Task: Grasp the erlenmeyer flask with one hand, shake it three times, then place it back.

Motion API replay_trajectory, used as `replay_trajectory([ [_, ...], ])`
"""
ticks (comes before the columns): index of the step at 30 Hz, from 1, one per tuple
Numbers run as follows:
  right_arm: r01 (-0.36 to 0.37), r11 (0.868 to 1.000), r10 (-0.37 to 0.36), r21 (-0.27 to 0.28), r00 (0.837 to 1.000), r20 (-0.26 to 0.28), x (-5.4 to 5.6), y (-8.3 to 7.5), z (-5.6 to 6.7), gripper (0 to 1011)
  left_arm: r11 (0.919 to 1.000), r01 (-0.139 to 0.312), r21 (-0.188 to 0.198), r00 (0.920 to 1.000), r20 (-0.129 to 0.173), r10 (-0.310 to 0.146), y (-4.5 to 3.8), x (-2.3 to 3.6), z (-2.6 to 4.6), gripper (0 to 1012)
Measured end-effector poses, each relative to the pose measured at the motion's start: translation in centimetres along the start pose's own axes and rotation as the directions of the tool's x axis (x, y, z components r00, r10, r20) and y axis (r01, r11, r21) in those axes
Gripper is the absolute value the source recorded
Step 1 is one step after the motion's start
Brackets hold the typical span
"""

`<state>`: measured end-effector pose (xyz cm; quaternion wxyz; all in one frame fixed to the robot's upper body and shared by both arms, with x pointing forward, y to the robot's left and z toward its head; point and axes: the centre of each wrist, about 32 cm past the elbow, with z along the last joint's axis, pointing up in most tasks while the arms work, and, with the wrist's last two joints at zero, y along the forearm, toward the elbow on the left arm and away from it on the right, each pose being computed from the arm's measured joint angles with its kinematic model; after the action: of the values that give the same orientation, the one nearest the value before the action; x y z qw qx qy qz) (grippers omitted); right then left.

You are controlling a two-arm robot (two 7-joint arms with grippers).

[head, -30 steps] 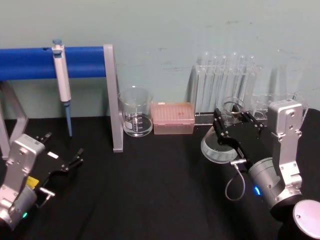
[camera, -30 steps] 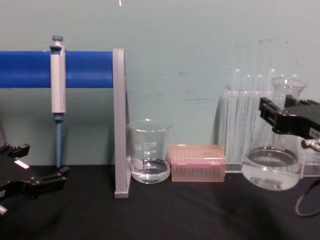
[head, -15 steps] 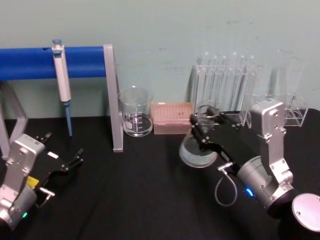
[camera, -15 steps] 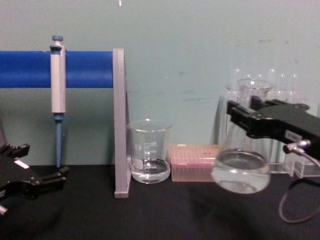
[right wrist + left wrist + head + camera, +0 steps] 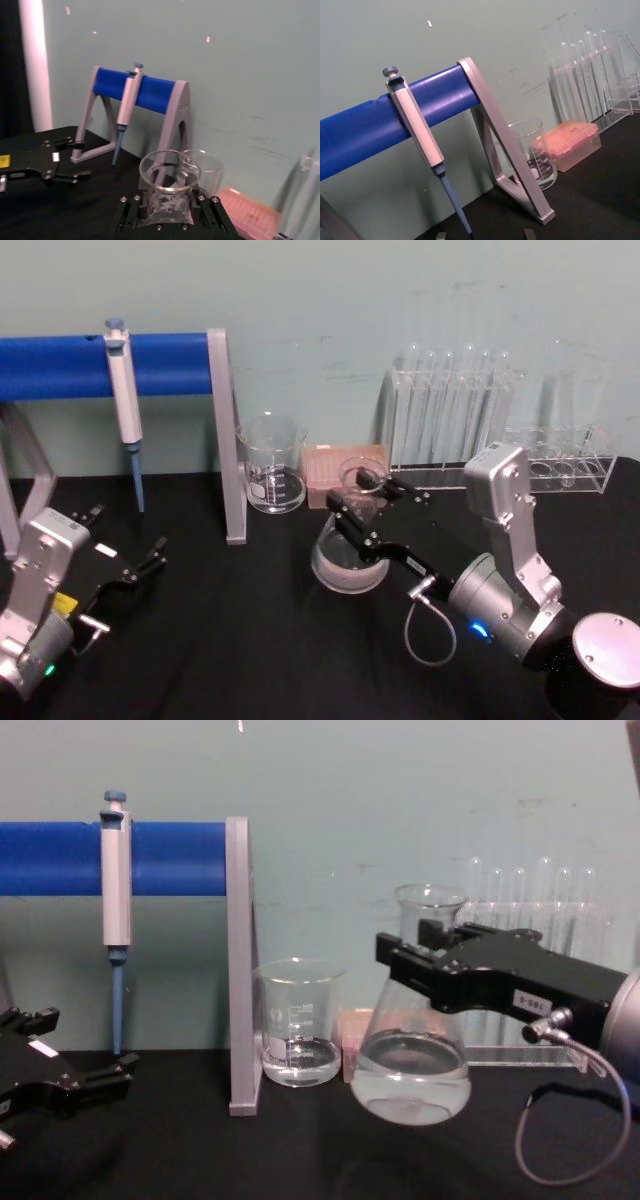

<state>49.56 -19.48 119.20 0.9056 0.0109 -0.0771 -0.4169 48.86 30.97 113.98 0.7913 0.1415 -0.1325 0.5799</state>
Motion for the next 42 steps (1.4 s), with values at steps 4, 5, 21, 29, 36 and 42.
replay_trajectory([
  [4,-0.039,0.999,0.039,-0.002,0.999,0.000,0.1,0.2,0.0,452,1.0000,0.000,0.000,1.0000,0.000,0.000,0.00,0.00,0.00,1001],
  [5,-0.048,0.999,0.048,-0.002,0.999,0.001,0.1,0.2,0.0,452,1.0000,0.000,0.000,1.0000,0.000,0.000,0.00,0.00,0.00,1001],
  [21,-0.147,0.989,0.147,-0.008,0.989,0.014,0.7,0.8,-0.2,451,1.0000,0.000,0.000,1.0000,0.000,0.000,0.00,0.00,0.00,1001],
  [29,-0.162,0.987,0.162,-0.013,0.987,0.016,1.0,1.1,-0.3,452,1.0000,0.000,0.000,1.0000,0.000,0.000,0.00,0.00,0.00,1001],
  [36,-0.176,0.984,0.176,-0.025,0.984,0.011,1.3,1.6,-0.7,452,1.0000,0.000,0.000,1.0000,0.000,0.000,0.00,0.00,0.00,1001],
  [42,-0.189,0.981,0.189,-0.040,0.982,0.008,1.5,2.1,-1.0,452,1.0000,0.000,0.000,1.0000,0.000,0.000,0.00,0.00,0.00,1001],
])
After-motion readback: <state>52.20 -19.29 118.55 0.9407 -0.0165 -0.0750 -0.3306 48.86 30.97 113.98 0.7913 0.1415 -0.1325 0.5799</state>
